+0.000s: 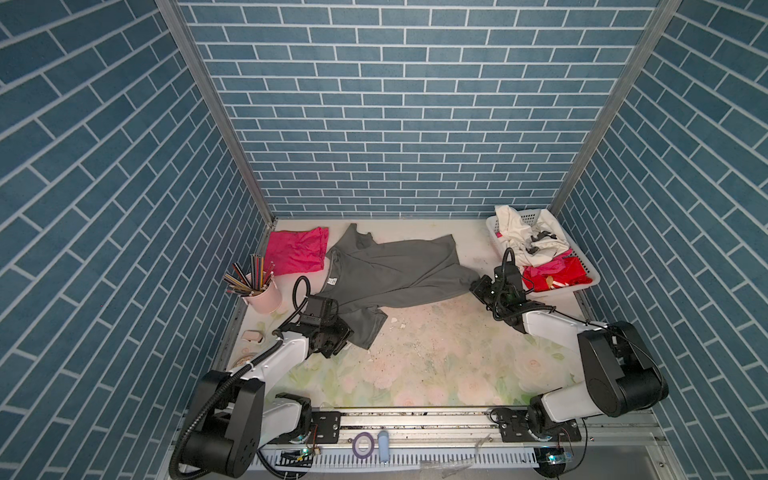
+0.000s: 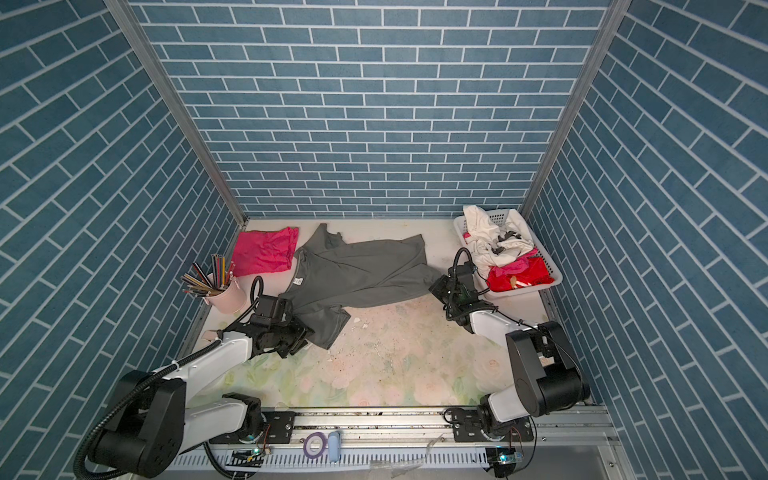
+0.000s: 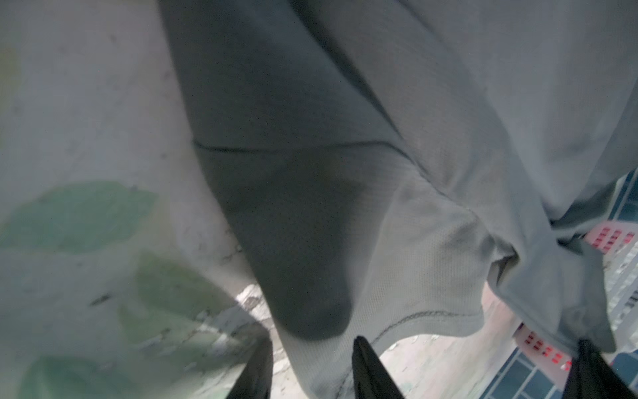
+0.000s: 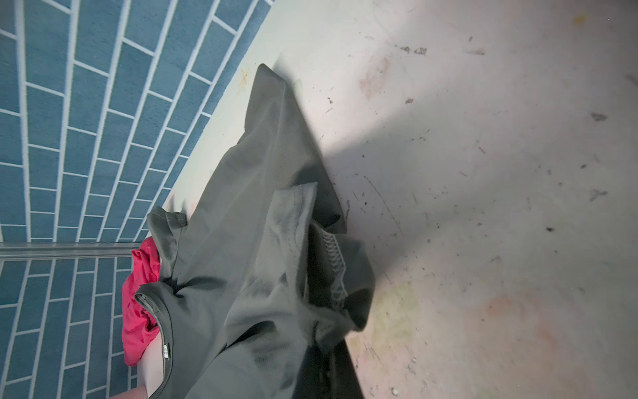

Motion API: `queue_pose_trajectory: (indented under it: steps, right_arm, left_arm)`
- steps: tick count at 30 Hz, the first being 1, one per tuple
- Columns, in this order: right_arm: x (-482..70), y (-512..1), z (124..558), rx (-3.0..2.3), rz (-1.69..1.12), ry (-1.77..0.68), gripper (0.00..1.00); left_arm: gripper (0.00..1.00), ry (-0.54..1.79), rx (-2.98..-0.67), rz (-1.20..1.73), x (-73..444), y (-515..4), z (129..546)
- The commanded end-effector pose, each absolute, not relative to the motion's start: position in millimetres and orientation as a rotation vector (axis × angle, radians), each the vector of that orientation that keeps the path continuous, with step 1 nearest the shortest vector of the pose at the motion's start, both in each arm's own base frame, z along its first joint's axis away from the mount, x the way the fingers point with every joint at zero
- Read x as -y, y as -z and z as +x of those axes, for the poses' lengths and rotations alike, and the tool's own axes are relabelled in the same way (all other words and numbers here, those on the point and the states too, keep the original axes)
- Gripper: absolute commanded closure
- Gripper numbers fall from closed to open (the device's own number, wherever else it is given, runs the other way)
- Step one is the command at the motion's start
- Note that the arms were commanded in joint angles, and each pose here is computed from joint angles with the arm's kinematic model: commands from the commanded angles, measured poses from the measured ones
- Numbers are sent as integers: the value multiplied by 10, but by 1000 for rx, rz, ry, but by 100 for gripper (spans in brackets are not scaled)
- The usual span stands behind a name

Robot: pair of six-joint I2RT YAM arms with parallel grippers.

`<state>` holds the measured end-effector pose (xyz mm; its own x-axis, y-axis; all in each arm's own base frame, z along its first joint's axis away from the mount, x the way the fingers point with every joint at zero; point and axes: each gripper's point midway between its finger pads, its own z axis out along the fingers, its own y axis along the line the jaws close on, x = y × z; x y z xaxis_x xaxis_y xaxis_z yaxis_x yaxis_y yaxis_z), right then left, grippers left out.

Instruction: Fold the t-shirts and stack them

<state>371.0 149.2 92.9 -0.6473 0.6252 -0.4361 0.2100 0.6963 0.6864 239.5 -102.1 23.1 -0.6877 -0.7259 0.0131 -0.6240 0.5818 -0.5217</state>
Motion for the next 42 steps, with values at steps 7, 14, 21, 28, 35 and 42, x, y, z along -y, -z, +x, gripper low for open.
queue_pose_trajectory:
  steps: [7,14,21,28,35,42]
  right_arm:
    - [-1461,-1035,3664,-2208,596,-775,100]
    - [-1435,-1196,3704,-2203,528,-724,100]
    - [-1320,-1844,3878,-2104,383,-663,100]
    - [-1183,-2878,4019,-1957,213,-567,100]
    - [-1147,-3852,3851,-1825,101,-567,100]
    - [-1099,-5206,2978,-1529,-108,-594,100]
  left_arm:
    - [96,601,-2598,-1104,808,-6,2438]
    - [100,663,-2501,-877,873,-499,2818]
    - [100,578,-2269,-663,739,-1816,3320]
    - [100,532,-2019,-546,612,-3223,3656]
    - [100,626,-1692,-483,444,-4713,3625]
    - [100,649,-1397,-386,337,-6074,3003]
